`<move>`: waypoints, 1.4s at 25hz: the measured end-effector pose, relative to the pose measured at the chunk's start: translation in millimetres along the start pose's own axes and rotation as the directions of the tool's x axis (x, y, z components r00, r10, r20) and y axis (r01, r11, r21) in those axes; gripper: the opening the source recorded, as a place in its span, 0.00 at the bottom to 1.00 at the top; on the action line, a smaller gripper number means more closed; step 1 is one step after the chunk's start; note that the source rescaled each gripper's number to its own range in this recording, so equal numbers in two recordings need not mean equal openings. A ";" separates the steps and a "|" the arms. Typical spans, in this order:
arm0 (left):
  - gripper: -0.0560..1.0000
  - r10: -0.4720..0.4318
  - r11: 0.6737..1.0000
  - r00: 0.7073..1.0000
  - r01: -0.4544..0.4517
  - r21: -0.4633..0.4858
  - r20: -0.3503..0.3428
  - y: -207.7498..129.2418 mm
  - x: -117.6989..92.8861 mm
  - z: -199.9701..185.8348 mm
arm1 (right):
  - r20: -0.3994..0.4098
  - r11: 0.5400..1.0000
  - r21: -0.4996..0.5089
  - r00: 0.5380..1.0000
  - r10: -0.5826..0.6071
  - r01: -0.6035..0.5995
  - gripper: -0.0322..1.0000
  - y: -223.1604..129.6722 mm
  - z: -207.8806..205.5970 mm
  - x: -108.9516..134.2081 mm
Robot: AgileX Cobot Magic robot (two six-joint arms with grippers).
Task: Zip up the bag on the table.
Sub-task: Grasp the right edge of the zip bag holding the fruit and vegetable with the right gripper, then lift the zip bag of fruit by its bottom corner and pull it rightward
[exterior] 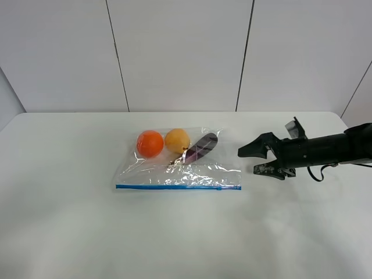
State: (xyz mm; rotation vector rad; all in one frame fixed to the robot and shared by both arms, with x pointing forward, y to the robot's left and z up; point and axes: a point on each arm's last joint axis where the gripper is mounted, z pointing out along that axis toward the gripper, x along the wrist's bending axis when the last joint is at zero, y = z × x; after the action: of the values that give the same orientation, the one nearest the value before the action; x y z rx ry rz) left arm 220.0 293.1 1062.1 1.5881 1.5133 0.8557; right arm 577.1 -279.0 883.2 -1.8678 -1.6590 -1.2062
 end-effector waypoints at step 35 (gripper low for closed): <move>1.00 0.380 0.900 0.888 -0.290 -0.326 0.260 20.5 -33.0 -11.6 | -0.141 0.985 0.149 0.988 -0.065 0.086 0.03 2.7 70.9 32.4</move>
State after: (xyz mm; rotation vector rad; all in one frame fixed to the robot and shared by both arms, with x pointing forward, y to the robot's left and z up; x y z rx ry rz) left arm 217.5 261.0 1086.8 1.7037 0.8579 0.9043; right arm 602.7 -206.7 868.9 -1.6068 -1.7100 -1.1699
